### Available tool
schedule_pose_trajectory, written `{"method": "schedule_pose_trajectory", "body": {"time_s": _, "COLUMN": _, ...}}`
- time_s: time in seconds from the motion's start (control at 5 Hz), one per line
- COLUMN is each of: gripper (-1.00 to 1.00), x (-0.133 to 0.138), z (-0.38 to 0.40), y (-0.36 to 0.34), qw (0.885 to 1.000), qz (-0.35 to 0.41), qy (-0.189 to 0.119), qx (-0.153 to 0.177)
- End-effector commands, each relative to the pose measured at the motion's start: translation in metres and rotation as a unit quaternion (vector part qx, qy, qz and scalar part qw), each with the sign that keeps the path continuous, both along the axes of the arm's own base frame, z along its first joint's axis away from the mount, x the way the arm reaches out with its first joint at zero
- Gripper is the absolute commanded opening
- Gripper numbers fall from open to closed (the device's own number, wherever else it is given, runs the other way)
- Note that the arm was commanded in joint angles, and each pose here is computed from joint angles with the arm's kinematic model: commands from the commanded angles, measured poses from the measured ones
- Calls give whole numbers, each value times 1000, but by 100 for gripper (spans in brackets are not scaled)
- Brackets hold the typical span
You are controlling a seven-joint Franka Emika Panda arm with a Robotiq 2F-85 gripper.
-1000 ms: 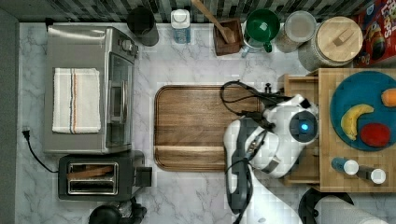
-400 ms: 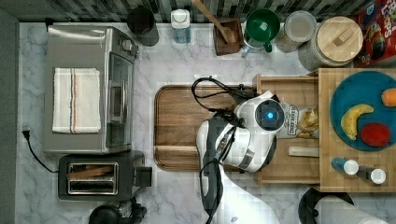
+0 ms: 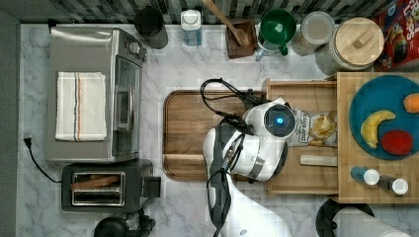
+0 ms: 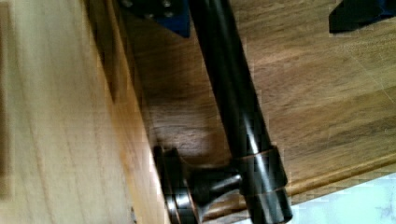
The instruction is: Open the drawer.
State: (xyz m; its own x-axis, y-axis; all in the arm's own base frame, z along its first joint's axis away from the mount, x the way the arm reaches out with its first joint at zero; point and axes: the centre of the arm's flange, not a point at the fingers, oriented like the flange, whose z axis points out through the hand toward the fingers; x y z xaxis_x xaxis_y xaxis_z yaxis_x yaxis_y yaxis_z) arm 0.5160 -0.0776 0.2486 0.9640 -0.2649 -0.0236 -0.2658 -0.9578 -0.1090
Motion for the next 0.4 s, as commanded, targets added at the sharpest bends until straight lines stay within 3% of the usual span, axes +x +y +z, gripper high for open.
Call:
{"method": "schedule_pose_trajectory", "body": {"time_s": 0.2, "gripper": 100, "x": 10, "z": 27, "y": 80, "qw": 1000, "qz": -9, "qy": 18, "qx": 21}}
{"method": "schedule_pose_trajectory", "body": {"time_s": 0.4, "gripper": 100, "x": 9, "z": 36, "y": 93, "qw": 1000, "qz": 5, "qy": -11, "qx": -14}}
